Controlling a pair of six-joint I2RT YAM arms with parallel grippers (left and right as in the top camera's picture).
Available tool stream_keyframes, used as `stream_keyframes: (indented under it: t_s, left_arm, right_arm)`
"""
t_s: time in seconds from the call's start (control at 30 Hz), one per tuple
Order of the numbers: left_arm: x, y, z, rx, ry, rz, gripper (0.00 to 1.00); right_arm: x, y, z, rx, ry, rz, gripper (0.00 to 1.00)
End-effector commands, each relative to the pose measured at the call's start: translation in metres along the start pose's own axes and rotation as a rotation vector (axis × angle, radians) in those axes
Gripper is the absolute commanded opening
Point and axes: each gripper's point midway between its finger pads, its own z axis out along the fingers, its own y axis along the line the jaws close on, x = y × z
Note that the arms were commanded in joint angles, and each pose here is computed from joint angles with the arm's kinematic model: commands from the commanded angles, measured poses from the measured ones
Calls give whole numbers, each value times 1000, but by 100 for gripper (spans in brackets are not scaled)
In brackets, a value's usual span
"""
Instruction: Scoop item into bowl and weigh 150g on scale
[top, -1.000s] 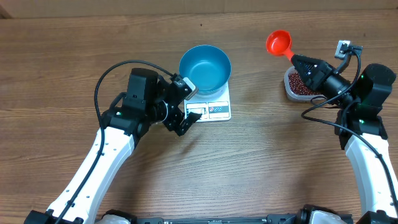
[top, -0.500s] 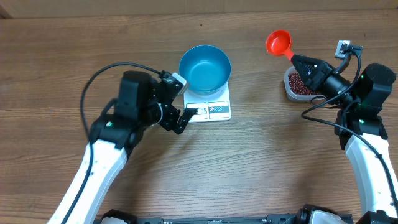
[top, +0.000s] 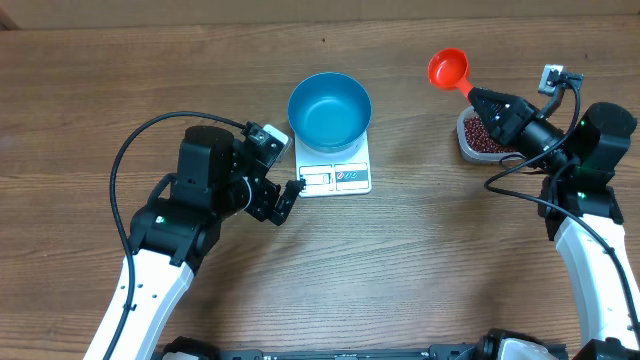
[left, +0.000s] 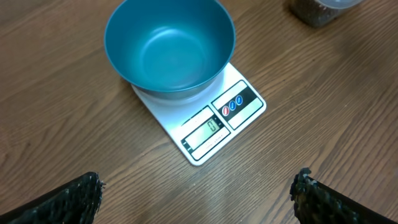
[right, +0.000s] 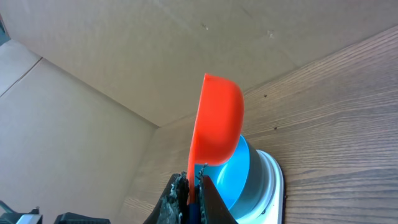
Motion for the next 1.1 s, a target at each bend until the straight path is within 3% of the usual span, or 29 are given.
stream_keyframes:
  t_s: [0.0, 1.07]
  left_arm:
    - [5, 3, 5, -10, 22, -16, 99]
    - [43, 10, 55, 26, 204, -67, 100]
  right_arm:
    - [-9, 8, -1, -18, -12, -20, 4]
    - [-9, 8, -1, -17, -12, -20, 4]
